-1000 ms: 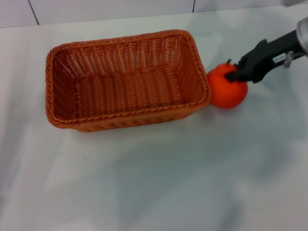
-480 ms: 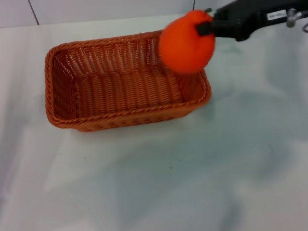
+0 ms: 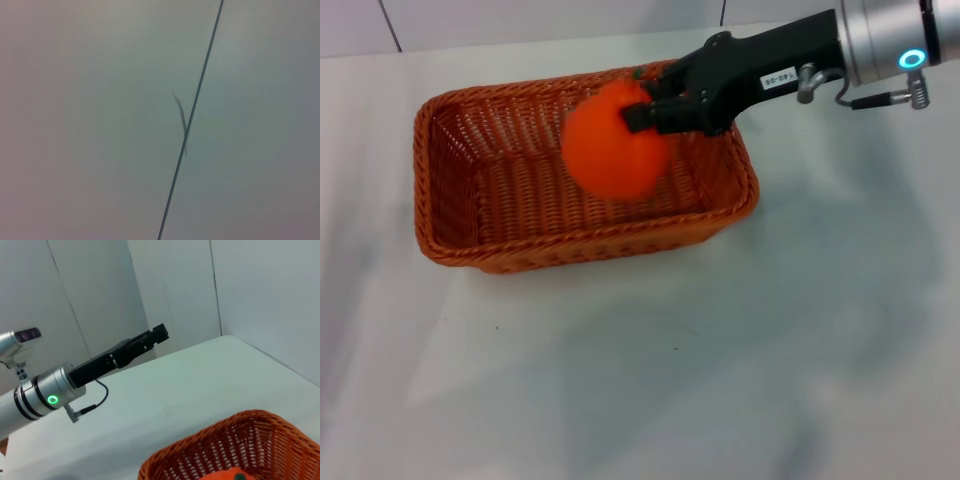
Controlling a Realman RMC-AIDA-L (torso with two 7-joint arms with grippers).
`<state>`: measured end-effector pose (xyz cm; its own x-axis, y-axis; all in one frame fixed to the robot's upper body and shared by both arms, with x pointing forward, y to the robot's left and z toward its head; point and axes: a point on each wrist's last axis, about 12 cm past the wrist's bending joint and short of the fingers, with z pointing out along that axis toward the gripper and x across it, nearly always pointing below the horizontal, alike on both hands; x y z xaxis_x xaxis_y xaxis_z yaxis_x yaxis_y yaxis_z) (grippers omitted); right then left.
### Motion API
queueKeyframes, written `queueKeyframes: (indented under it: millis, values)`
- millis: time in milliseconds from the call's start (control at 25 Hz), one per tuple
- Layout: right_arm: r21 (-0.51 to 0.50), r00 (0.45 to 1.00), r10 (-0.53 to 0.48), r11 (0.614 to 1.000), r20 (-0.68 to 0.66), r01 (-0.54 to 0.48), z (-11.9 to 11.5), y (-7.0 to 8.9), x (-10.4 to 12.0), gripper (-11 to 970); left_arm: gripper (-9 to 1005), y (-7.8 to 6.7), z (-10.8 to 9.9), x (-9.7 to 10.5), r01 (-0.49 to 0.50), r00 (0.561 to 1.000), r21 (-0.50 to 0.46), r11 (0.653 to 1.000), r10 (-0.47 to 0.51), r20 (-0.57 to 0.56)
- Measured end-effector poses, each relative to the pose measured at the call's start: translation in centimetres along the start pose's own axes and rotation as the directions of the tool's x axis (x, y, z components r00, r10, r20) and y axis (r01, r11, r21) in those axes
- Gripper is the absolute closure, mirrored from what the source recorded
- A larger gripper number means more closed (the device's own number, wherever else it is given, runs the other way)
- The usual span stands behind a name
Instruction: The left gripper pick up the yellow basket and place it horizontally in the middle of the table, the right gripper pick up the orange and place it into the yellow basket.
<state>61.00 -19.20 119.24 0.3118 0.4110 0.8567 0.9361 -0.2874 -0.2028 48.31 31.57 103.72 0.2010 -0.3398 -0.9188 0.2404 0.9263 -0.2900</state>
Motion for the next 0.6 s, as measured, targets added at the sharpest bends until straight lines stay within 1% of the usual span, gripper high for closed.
queueKeyframes:
  millis: [280,440,480,520,600]
  values:
    - [-0.011,0.997,0.036,0.999,-0.068,-0.037,-0.3,0.1,-0.7,711,429,0.0,0.0,0.0,0.009,1.000,-0.002,1.000,-0.009,-0.002]
    - [-0.032,0.988,0.060,0.997,-0.143,-0.065,-1.4,0.3,-1.7,523,429,0.0,0.0,0.0,0.010,1.000,-0.003,1.000,-0.010,-0.003]
    - [-0.053,0.974,0.052,0.996,-0.222,-0.065,-2.3,0.3,-2.4,476,430,0.0,-0.1,0.1,0.012,1.000,-0.003,1.000,-0.012,-0.003]
    - [-0.053,0.974,0.052,0.996,-0.222,-0.065,-2.3,0.3,-2.4,395,430,0.0,-0.1,0.1,0.012,1.000,-0.003,1.000,-0.012,-0.003]
    - [-0.089,0.938,0.020,0.995,-0.346,-0.054,-3.3,0.1,-3.6,234,430,-0.1,-0.1,0.1,0.016,1.000,-0.001,1.000,-0.016,-0.001]
